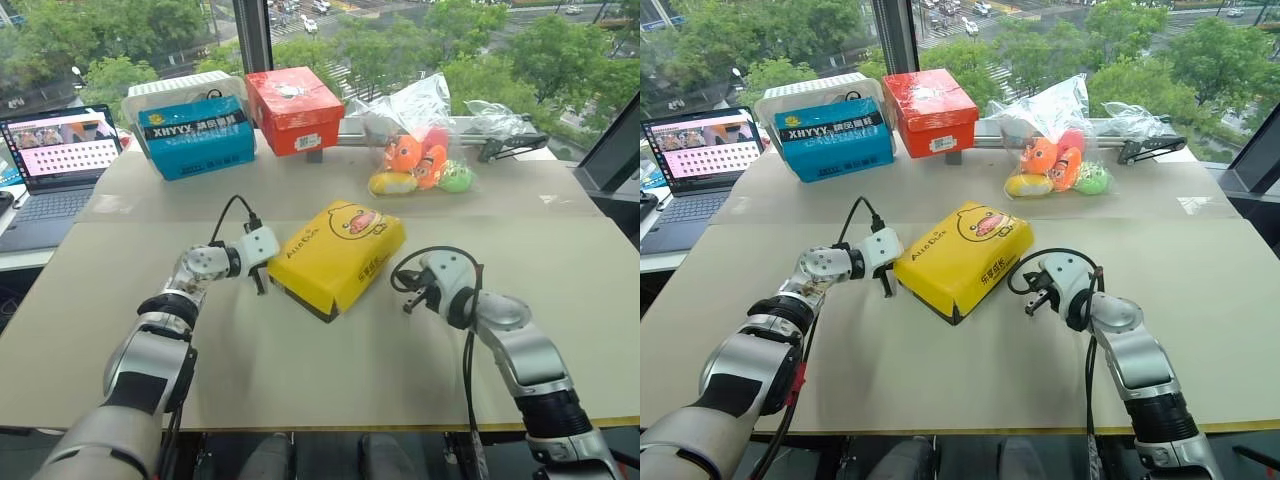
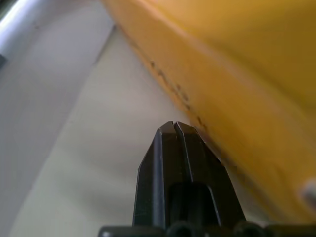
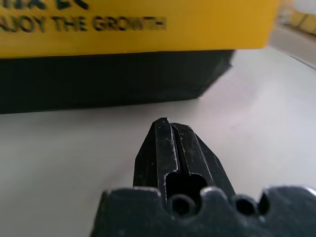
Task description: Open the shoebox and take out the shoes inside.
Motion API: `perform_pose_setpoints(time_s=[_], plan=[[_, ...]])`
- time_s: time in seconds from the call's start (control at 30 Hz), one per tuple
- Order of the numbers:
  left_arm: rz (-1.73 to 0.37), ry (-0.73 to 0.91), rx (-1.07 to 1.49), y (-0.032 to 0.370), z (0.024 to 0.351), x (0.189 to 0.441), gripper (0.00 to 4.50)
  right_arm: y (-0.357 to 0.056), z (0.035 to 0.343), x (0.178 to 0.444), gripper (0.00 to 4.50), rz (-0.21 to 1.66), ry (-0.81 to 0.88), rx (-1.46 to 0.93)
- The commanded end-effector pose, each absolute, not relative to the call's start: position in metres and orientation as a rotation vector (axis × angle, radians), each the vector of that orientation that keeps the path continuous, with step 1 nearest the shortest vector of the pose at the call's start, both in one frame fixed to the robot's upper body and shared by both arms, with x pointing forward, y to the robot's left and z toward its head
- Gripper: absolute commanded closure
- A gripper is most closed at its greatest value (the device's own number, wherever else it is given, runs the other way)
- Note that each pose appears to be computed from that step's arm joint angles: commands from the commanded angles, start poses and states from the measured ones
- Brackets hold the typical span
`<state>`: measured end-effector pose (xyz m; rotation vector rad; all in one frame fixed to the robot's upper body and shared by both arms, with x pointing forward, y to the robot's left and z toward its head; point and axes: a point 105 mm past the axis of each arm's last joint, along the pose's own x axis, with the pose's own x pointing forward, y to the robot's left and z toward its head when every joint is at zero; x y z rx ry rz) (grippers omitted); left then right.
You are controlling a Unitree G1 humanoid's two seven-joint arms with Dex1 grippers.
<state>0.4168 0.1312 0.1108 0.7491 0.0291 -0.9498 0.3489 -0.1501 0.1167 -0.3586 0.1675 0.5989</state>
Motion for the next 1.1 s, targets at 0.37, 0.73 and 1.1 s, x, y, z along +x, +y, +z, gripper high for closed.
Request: perform_pose_setpoints(time_s=[0.37,0.73,1.1], plan=[[-1.244,-0.003,0.406,0.087,0.106,0.374,4.49,-0.109,0.117,0.336,4.5,0.769,0.13,-0.398],[-1.369,0.246,0.349,0.104,0.08,0.268,4.49,-0.116,0.115,0.315,4.5,0.832,0.169,-0.53],[-1.178,0.264,0.45,0.148,0.096,0.288,3.98,-0.161,0.101,0.311,4.5,0.739,0.268,-0.55]])
